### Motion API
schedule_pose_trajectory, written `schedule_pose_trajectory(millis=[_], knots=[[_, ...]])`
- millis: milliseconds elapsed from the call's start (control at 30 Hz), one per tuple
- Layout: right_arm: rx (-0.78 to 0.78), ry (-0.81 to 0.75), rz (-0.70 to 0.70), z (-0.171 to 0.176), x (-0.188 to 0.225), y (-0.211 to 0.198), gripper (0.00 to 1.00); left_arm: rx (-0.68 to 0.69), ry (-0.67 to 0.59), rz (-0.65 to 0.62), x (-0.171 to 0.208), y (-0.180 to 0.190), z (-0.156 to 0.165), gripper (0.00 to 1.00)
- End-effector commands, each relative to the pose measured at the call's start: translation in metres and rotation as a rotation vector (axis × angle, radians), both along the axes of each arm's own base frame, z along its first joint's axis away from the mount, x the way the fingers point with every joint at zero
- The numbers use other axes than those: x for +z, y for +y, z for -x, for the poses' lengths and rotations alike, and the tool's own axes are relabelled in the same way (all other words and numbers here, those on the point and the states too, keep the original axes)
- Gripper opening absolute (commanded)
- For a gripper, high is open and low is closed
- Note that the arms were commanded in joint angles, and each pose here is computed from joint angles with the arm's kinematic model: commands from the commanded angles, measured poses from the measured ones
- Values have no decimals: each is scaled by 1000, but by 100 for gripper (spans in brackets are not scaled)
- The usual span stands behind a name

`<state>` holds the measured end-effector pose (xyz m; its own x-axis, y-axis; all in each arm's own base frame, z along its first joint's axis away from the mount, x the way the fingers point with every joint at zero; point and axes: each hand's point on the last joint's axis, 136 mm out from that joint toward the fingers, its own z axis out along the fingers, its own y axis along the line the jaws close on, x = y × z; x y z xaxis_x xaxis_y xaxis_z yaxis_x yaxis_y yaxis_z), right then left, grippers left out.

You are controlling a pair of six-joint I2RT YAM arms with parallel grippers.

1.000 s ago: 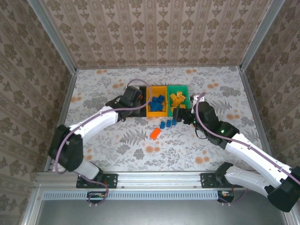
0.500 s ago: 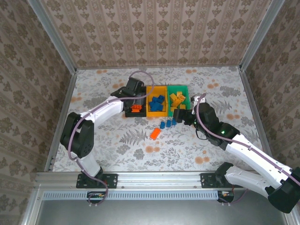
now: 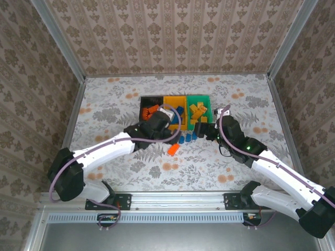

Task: Sort the legos into containers by color

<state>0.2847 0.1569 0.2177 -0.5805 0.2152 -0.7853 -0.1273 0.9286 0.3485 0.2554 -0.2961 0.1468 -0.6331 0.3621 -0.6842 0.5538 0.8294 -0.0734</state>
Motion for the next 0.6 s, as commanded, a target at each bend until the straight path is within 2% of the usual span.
schedule_pose_trajectory(millis=[0,100,333,567], knots=[[-5,-1,-17,2,2,-3,91,-39,101,-41,-34,-8,28,98],[-7,-6,-18,3,3,-4,91,-69,137,-91,-59,-18,37,92],[-12,-12,-19,6,6,-9,91,-59,177,-202,-98,-25,32,83],[-17,-26,-25,8,10,-13,91,-31,224,-270,-126,-17,31,65]])
